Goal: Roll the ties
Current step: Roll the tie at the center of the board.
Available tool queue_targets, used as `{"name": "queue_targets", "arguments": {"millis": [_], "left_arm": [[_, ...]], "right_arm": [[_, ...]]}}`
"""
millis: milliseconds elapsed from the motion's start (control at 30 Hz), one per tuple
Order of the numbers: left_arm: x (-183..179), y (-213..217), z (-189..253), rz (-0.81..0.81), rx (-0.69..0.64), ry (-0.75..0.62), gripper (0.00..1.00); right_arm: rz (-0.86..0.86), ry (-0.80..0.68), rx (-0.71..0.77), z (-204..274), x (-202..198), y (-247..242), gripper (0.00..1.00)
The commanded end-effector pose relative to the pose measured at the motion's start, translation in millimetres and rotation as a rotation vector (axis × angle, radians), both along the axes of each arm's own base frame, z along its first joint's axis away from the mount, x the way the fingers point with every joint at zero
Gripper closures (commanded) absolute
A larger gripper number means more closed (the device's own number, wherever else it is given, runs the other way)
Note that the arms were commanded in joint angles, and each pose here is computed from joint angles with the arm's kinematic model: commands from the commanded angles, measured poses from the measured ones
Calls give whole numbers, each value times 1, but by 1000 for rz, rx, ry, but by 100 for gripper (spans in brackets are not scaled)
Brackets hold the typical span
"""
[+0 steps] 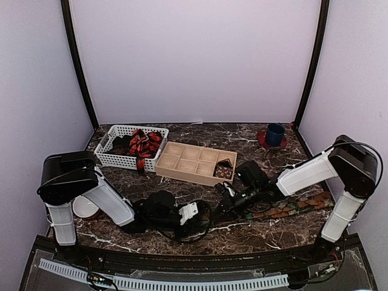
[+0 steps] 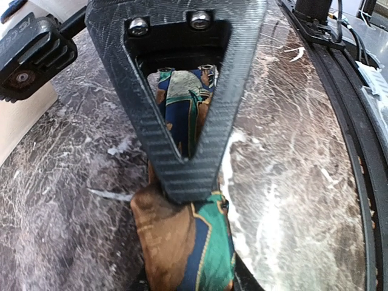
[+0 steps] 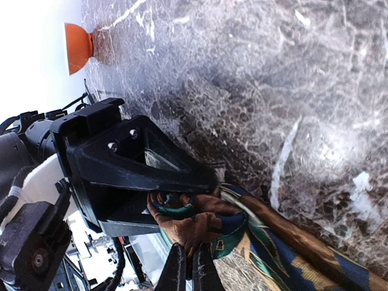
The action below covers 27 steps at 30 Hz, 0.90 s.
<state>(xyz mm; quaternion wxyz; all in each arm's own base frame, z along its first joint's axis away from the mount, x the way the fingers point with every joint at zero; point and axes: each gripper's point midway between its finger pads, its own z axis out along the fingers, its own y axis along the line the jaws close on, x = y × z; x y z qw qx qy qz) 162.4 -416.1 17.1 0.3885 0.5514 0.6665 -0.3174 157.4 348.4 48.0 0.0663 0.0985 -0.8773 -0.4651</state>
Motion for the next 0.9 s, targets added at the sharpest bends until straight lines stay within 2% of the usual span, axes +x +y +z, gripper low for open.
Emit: {"name": "queue_targets", "arguments": {"millis": [0, 200, 333, 500, 700, 867], "left_arm": [[-13, 23, -18, -12, 99, 24, 68], [-13, 11, -5, -28, 57, 41, 40], [-14, 5, 0, -14, 7, 88, 30], [-11, -7, 1, 25, -55, 123, 28], [-10, -22, -1, 31, -97, 74, 29], [-3, -28, -15, 37, -89, 18, 41]], "right_arm": [[-23, 6, -61, -15, 1, -18, 100], [-12, 0, -143, -34, -1, -29, 100], [-18, 2, -182, -43, -5, -39, 100], [-26, 13, -244, -55, -10, -52, 100], [-40, 29, -287, -65, -13, -61, 100], [-32, 54, -292, -69, -17, -62, 100]]}}
